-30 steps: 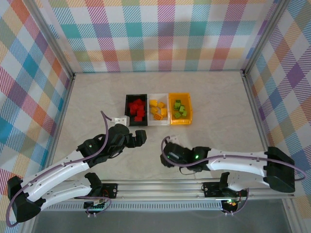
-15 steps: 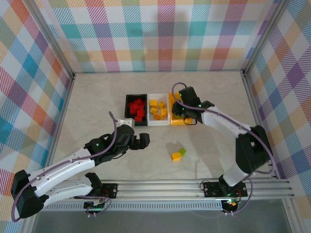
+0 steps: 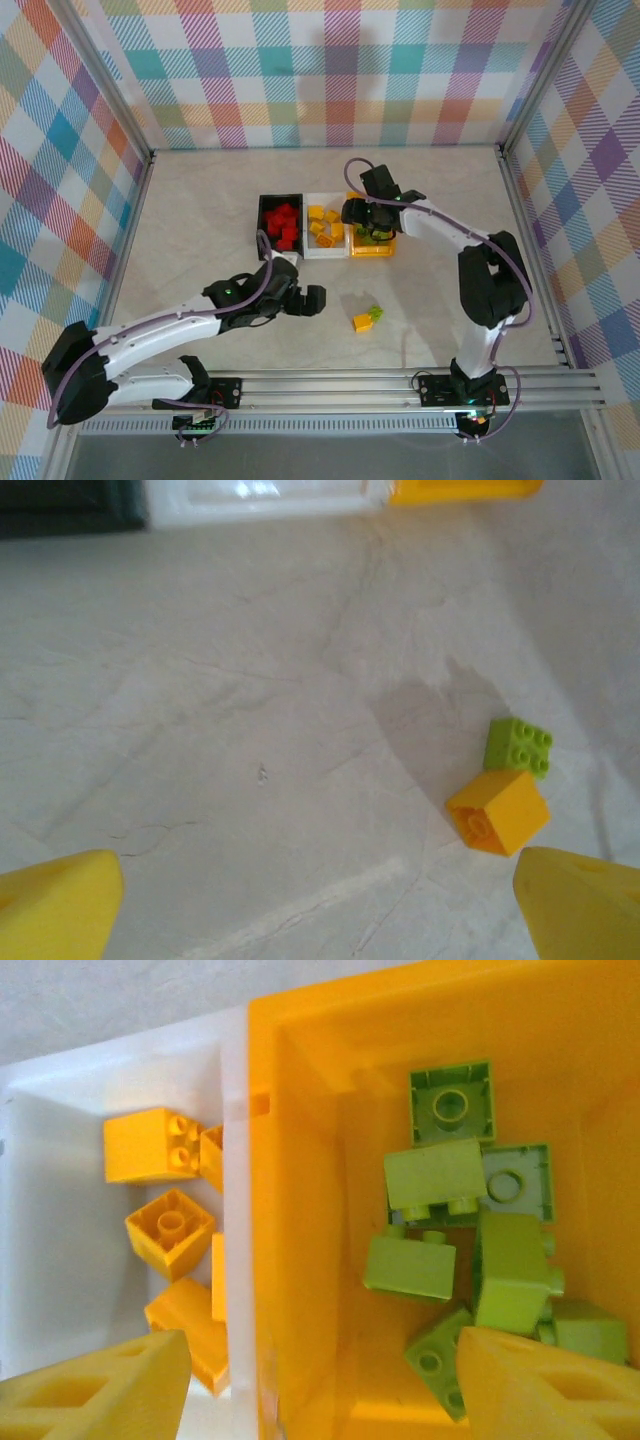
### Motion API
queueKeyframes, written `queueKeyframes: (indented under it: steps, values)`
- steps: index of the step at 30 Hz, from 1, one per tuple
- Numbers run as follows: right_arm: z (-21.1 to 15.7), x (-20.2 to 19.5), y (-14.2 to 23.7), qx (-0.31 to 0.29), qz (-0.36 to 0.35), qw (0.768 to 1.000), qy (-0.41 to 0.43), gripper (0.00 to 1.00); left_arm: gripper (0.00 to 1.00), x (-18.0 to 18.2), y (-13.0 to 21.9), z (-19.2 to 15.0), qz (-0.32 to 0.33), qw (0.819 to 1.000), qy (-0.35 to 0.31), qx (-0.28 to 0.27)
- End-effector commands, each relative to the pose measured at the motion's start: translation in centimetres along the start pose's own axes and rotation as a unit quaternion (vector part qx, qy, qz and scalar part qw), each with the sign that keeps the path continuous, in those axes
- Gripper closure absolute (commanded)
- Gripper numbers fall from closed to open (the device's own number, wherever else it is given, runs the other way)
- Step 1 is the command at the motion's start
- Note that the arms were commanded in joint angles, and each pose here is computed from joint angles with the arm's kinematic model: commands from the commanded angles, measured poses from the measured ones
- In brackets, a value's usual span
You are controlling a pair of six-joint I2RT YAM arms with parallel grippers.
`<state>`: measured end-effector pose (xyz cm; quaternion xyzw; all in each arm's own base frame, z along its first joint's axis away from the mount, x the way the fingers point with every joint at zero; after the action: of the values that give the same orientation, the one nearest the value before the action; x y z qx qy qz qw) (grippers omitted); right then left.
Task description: Sort the legos into containers by color
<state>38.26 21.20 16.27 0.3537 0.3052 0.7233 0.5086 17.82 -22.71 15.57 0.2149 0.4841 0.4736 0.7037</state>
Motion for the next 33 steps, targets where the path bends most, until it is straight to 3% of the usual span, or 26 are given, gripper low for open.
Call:
queueKeyframes:
  steps: [1,7,12,25,33]
  values:
    - [-0.5,0.2,4.3,-0.036,0.025,0.999,-0.005,0.27,0.00,-3.6,-1.0,-1.0,-0.039,0.997,-0.057,0.027]
    - [-5.5,-1.2,7.6,-0.048,0.042,0.998,-0.025,0.25,0.11,-8.1,-5.1,-4.8,-0.064,0.975,-0.181,0.111]
    - [-8.4,-2.2,9.5,-0.057,0.046,0.997,-0.037,0.25,0.18,-9.3,-8.0,-6.8,-0.070,0.956,-0.246,0.147]
    - [-10.9,-3.6,11.0,-0.068,0.028,0.996,-0.052,0.24,0.26,-9.3,-11.6,-7.6,-0.026,0.941,-0.300,0.153]
    - [-11.2,-4.0,12.0,-0.080,0.018,0.995,-0.056,0.23,0.48,-8.9,-11.4,-7.9,-0.026,0.939,-0.305,0.158]
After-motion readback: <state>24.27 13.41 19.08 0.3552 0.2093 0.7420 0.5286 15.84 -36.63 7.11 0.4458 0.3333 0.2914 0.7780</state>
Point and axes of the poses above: each hand's point on the last joint's axis, 136 mm out from that joint toward the fingers, its own y axis back along the fingers, its own x axis along the line the jaws close on, z = x × y, the point moved 5 cm from there along y, back along the fingers, and after that the axes turned 14 degrees about y, right-handed, at the moved point
